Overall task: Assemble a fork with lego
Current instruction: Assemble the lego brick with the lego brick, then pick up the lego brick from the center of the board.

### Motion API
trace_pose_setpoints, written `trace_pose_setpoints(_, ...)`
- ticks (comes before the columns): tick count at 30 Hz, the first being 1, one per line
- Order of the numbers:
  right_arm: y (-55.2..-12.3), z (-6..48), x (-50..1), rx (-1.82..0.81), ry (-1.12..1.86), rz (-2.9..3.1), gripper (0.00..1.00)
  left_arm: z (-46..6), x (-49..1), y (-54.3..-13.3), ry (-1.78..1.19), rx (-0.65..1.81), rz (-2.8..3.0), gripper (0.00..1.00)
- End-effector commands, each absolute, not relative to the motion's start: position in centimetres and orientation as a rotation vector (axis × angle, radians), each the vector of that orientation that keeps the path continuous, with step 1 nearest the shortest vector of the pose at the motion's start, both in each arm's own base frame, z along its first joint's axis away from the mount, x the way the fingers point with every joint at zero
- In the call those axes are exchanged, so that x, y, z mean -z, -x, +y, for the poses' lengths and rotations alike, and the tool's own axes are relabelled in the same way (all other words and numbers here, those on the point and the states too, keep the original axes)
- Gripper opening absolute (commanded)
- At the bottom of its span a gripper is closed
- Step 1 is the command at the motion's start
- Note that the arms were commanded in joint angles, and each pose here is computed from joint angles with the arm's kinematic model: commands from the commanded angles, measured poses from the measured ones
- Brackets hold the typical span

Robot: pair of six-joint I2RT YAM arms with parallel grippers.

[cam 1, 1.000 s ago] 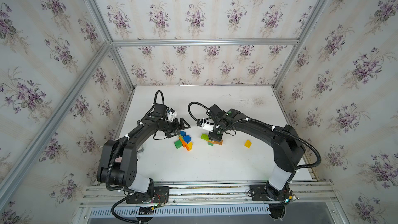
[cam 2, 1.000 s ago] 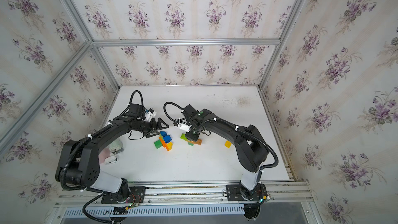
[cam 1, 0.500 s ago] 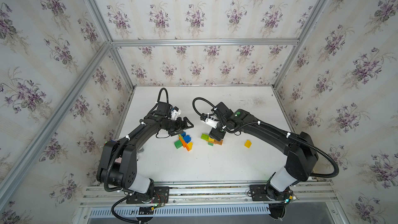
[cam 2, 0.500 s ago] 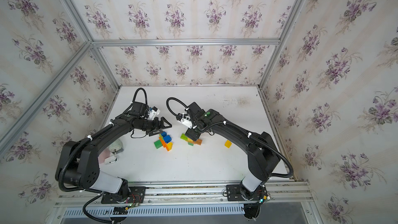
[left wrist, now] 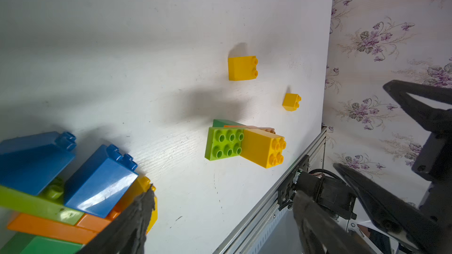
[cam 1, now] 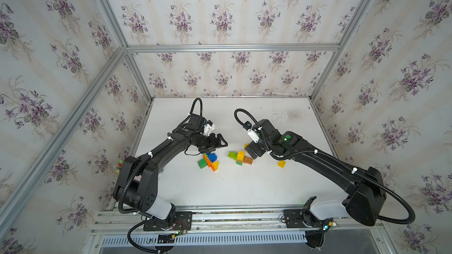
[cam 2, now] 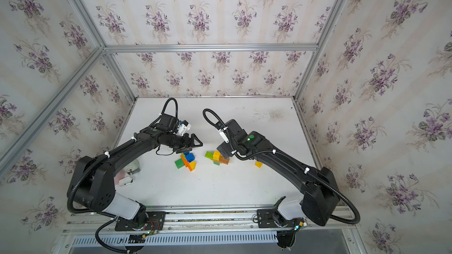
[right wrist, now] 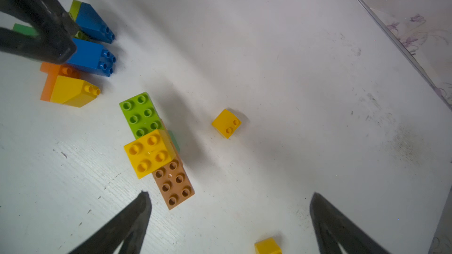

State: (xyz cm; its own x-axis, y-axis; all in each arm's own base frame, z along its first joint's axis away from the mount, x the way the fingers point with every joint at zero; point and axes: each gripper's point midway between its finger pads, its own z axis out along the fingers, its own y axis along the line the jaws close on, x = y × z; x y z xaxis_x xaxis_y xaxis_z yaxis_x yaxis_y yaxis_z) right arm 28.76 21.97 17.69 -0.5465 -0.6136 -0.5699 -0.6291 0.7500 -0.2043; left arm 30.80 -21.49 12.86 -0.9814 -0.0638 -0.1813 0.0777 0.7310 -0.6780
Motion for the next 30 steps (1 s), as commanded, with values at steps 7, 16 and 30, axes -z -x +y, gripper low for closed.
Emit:
trace_pose_setpoints(7, -31.8, 13.8, -16.4, -0.168, 0.329, 2.561, 0.89, -22.5, -12.7, -31.2, -0.021, 1.079, 2.743, 0.9)
trace_pose_setpoints(16, -32.0, 8.7, -10.0, -0.113, -0.067, 2.791, 0.92, -23.0, -11.9, -31.9, -0.068, 1.102, 2.774, 0.9)
trace_pose_setpoints(30, -29.0, 8.2, -2.6, -0.107, -0.202, 2.977, 0.85, -24.3, -10.8, -32.0, -0.102, 1.217, 2.777, 0.91)
